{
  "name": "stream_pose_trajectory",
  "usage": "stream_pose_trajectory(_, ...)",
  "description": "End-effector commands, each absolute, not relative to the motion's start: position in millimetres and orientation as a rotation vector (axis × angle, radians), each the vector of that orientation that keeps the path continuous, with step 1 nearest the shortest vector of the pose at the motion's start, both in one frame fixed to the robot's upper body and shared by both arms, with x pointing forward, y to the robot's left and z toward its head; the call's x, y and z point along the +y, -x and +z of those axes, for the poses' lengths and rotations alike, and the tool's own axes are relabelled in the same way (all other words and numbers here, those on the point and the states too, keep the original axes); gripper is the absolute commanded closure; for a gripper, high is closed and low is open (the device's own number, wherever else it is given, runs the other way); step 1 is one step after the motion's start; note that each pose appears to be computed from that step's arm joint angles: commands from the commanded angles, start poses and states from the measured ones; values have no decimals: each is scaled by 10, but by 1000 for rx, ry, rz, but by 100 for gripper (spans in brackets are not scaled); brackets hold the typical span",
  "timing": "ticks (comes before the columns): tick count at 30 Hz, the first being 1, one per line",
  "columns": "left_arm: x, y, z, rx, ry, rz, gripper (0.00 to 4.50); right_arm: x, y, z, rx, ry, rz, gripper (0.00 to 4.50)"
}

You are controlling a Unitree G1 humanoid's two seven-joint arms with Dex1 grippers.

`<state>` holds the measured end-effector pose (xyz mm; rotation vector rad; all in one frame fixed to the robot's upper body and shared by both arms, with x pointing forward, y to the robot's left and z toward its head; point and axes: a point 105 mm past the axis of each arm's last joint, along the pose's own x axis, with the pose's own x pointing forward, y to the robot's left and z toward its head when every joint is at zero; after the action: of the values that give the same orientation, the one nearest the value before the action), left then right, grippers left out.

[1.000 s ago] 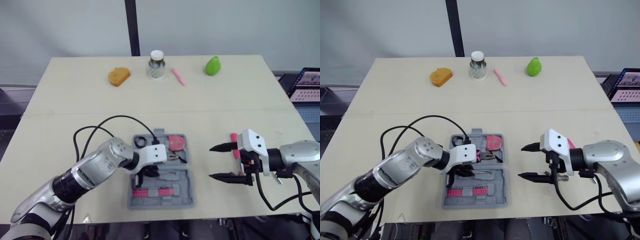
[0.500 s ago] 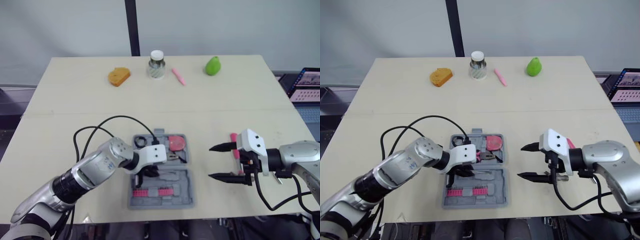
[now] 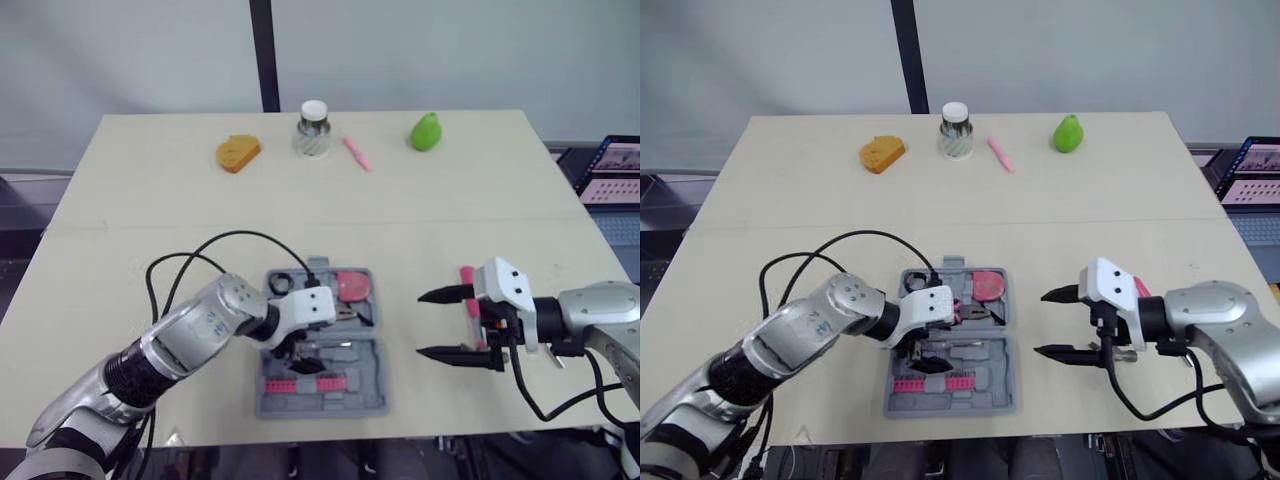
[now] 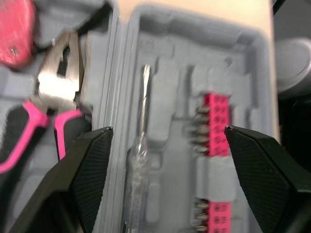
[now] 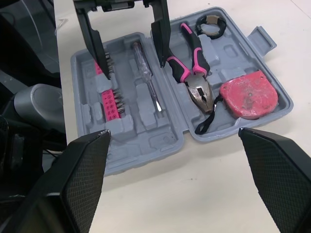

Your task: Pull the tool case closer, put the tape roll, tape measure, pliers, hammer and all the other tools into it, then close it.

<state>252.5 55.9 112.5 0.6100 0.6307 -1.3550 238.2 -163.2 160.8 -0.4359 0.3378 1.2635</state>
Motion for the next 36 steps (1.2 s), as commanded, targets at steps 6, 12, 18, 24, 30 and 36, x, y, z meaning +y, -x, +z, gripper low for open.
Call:
stream_pose_trajectory(6,771,-2668,1498,289,-413,-1342,107,-1622,-2379,1886,252,402,1263,0)
stream_pose_trajectory(12,880,-2622,1315,251,-265,-1368,365,-1636,-2414,1923,248,404,1263,0)
stream_pose_trajectory(18,913,-2550,1017,299,-232,-1382,443,-1621,-2441,1960,239,419,1263,0)
stream_pose_trajectory(24,935,-2547,834,331,-242,-1367,443,-1638,-2448,1962,242,428,1259,0)
stream_pose_trajectory(30,958,-2576,724,355,-260,-1344,443,-1649,-2436,1952,251,433,1260,0)
stream_pose_trajectory(36,949,-2585,660,367,-270,-1335,443,-1660,-2423,1941,258,434,1261,0)
